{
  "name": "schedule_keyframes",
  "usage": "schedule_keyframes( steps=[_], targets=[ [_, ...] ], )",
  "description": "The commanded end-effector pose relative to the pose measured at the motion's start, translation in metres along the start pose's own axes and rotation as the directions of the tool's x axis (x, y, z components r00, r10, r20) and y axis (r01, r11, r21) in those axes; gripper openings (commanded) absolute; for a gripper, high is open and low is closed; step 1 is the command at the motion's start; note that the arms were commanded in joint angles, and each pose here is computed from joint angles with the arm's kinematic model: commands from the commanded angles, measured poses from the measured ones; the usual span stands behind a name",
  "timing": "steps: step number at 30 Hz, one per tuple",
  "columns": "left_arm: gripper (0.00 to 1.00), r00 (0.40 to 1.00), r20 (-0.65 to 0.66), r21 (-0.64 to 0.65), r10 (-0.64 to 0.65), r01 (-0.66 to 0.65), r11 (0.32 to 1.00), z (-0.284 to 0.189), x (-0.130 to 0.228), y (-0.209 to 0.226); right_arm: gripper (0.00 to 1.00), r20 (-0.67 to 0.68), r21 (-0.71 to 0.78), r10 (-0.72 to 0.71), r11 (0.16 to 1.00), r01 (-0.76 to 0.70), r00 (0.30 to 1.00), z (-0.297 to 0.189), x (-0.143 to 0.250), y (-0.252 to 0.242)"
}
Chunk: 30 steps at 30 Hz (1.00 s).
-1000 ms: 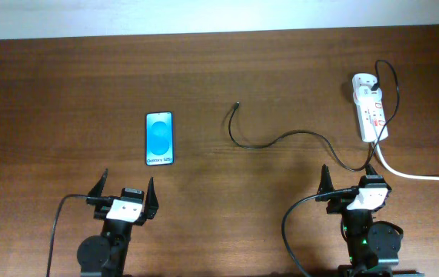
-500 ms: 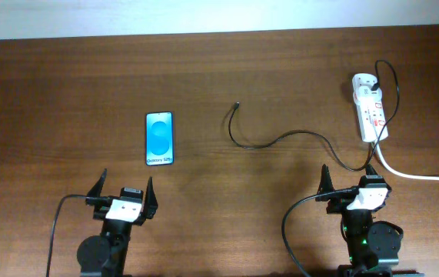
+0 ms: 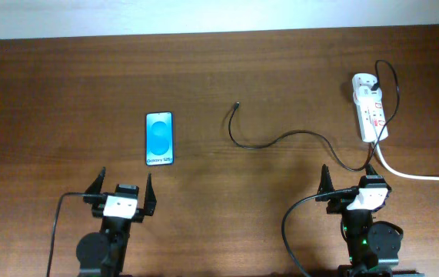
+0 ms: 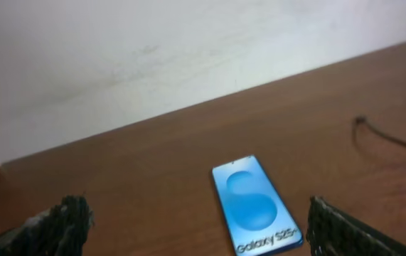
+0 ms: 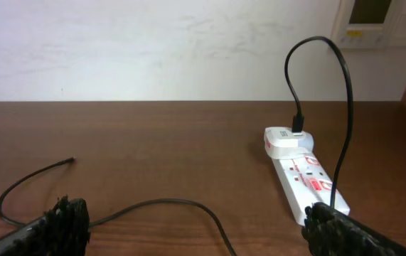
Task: Plug charger to phone and switch on socket
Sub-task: 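Reach the left gripper down and grasp the phone's top edge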
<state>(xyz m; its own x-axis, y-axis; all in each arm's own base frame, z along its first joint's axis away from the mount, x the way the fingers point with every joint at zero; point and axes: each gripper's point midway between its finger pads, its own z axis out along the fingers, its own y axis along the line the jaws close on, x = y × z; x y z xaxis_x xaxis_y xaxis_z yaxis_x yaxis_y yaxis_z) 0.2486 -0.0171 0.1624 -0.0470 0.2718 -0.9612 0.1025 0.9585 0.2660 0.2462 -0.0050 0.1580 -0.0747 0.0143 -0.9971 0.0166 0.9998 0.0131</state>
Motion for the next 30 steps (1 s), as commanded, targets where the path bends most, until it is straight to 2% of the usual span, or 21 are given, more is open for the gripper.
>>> schedule_keyframes(
  steps=[1, 9, 11, 13, 15, 17, 21, 23, 24, 25, 26, 30],
  targets=[
    [1.00, 0.994, 0.009, 0.007, -0.105, 0.105, 0.994, 0.008, -0.030, 0.008, 0.99, -0.008, -0.002, 0.003, 1.000, -0.003, 1.000, 0.000, 0.003, 0.001],
    [1.00, 0.990, -0.083, 0.122, -0.112, 0.122, 0.985, 0.058, -0.095, 0.012, 0.99, -0.008, -0.003, 0.003, 1.000, -0.003, 1.000, 0.000, 0.003, 0.001],
    [0.99, 0.979, -0.167, 0.172, -0.116, 0.145, 0.974, 0.079, -0.102, 0.009, 0.98, -0.008, -0.002, 0.003, 1.000, -0.003, 1.000, 0.000, 0.003, 0.001],
    [0.99, 0.945, -0.305, 0.211, -0.117, 0.187, 0.959, 0.105, -0.100, 0.005, 0.98, -0.008, -0.003, 0.003, 1.000, -0.003, 1.000, 0.000, 0.003, 0.001],
    [1.00, 0.882, -0.459, 0.264, -0.111, 0.254, 0.931, 0.123, -0.096, -0.003, 0.98, -0.008, -0.003, 0.003, 1.000, -0.003, 1.000, 0.000, 0.003, 0.001],
    [0.99, 0.774, -0.626, 0.297, -0.094, 0.348, 0.889, 0.130, -0.079, -0.017, 0.99, -0.008, -0.002, 0.002, 1.000, -0.002, 1.000, 0.000, 0.003, 0.001],
    [0.99, 0.606, -0.793, 0.272, -0.059, 0.440, 0.856, 0.126, -0.024, -0.036, 0.99, -0.008, -0.002, 0.002, 1.000, -0.002, 1.000, 0.000, 0.003, 0.001],
    [0.99, 0.574, -0.817, 0.280, -0.053, 0.476, 0.834, 0.128, -0.012, -0.044, 0.98, -0.008, -0.002, 0.003, 1.000, -0.003, 1.000, 0.000, 0.003, 0.001],
    [0.99, 0.581, -0.812, 0.290, -0.056, 0.485, 0.825, 0.133, -0.011, -0.047, 0.98, -0.008, -0.002, 0.003, 1.000, -0.003, 1.000, 0.000, 0.003, 0.001],
    [0.97, 0.550, -0.828, 0.216, -0.107, 0.489, 0.845, 0.137, -0.007, -0.040, 0.98, -0.008, -0.003, 0.003, 1.000, -0.003, 1.000, 0.000, 0.003, 0.001],
    [0.98, 0.478, -0.854, 0.050, -0.203, 0.465, 0.884, 0.146, 0.005, -0.022, 0.98, -0.008, -0.002, 0.003, 1.000, -0.003, 1.000, 0.000, 0.003, 0.001],
    [1.00, 0.372, -0.913, -0.013, -0.167, 0.381, 0.924, 0.174, 0.004, -0.006, 0.98, -0.008, -0.002, 0.003, 1.000, -0.003, 1.000, 0.000, 0.003, 0.001]
  ],
)
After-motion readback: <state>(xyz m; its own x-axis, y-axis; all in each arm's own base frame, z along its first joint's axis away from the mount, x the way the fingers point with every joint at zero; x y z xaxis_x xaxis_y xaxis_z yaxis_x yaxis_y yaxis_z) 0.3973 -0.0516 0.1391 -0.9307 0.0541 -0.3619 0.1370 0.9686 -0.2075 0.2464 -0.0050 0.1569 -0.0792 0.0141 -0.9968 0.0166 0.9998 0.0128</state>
